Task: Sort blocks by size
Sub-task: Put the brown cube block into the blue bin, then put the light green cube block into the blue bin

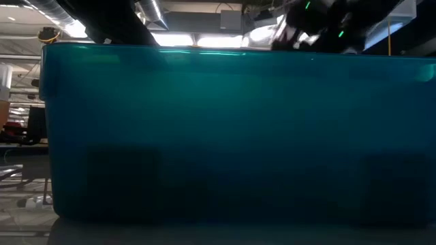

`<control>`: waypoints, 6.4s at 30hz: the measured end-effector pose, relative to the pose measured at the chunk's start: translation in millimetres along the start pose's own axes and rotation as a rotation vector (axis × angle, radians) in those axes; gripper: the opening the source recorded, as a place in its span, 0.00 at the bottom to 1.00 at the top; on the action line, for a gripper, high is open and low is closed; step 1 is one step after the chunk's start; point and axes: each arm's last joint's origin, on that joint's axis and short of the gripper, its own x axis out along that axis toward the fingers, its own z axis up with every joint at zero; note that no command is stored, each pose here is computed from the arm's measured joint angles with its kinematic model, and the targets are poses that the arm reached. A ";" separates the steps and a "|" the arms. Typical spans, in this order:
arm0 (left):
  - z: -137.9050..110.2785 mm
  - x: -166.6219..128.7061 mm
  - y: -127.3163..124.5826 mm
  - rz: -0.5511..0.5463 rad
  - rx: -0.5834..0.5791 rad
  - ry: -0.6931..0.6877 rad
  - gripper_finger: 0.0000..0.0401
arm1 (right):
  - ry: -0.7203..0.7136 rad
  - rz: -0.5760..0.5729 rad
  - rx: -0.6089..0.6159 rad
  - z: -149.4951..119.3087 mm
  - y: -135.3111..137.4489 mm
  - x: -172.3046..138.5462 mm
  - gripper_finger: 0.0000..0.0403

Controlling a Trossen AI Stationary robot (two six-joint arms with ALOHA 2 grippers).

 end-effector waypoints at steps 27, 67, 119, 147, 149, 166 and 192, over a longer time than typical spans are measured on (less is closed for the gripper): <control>0.4 0.0 -0.1 -0.001 -0.002 -0.004 0.59 | 0.030 0.713 -0.188 -52.2 158.6 -55.4 0.34; 0.1 0.0 0.0 0.000 0.000 -0.001 0.59 | -0.032 0.341 0.068 -14.9 89.7 -28.5 0.68; 0.9 1.3 2.9 0.010 0.012 0.000 0.59 | -0.045 -0.551 0.499 -34.6 -173.5 66.5 0.64; 0.7 1.3 3.0 0.011 0.001 0.002 0.59 | 0.082 -0.446 0.416 -44.3 -164.3 73.7 0.64; 0.7 1.3 3.1 0.011 -0.001 0.002 0.59 | 0.099 -0.435 0.403 -43.7 -157.4 73.6 0.64; 0.5 1.3 3.1 0.012 -0.005 0.004 0.59 | 0.323 -0.194 0.203 -38.0 -59.2 37.9 0.64; 0.6 1.4 3.1 0.011 -0.006 0.003 0.59 | 0.357 -0.250 0.094 -39.8 -80.0 38.0 0.64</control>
